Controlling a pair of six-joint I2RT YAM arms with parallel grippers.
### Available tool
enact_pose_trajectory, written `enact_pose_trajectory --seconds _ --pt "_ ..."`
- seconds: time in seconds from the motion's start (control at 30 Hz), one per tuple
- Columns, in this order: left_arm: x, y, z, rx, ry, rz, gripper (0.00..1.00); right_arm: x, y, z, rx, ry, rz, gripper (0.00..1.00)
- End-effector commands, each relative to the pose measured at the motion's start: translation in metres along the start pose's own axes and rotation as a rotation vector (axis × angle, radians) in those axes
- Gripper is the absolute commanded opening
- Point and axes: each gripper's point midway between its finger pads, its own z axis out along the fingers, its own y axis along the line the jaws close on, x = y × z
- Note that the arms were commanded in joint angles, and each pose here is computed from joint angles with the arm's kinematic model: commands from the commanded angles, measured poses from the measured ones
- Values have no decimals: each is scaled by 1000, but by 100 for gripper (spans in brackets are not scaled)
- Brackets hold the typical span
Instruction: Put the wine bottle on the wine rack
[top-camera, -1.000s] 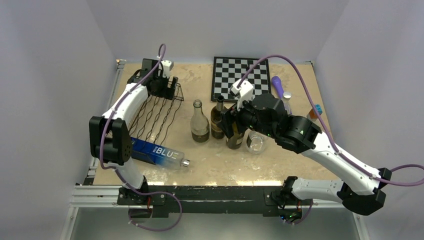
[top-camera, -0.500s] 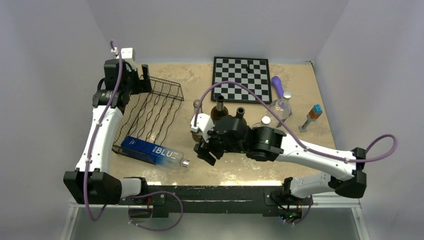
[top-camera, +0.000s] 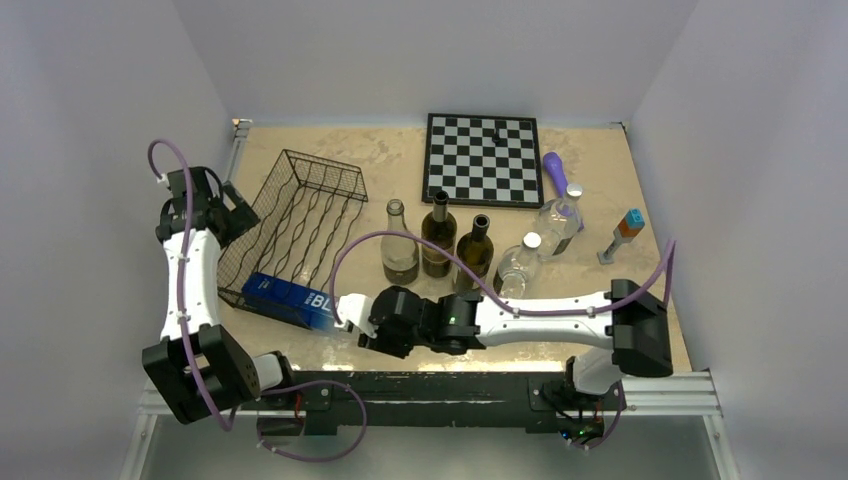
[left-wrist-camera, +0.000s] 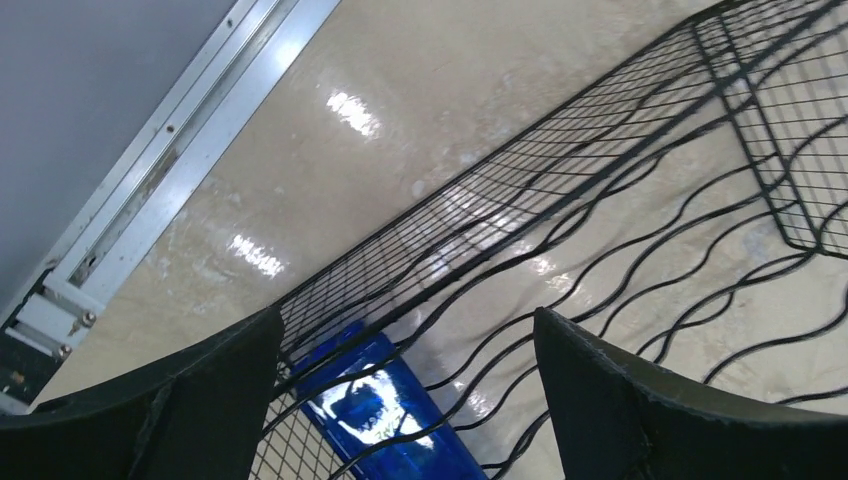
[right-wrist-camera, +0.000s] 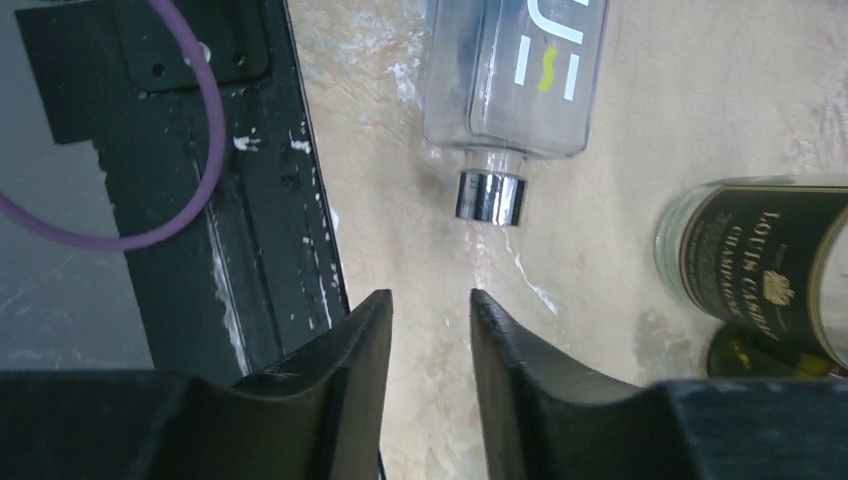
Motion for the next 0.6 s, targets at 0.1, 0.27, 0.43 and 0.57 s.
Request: enact_pose_trajectory --seconds 0.1,0.27,0.43,0.57 --pt "0 20 1 -30 -14 -147 98 -13 -7 46 77 -91 6 19" --pt "9 23 8 -36 27 -150 99 -1 -7 65 89 -43 1 9" --pt "17 17 15 -1 67 -172 99 2 -6 81 88 -11 0 6" --pt "21 12 19 20 103 -168 98 -10 -4 97 82 -22 -8 5"
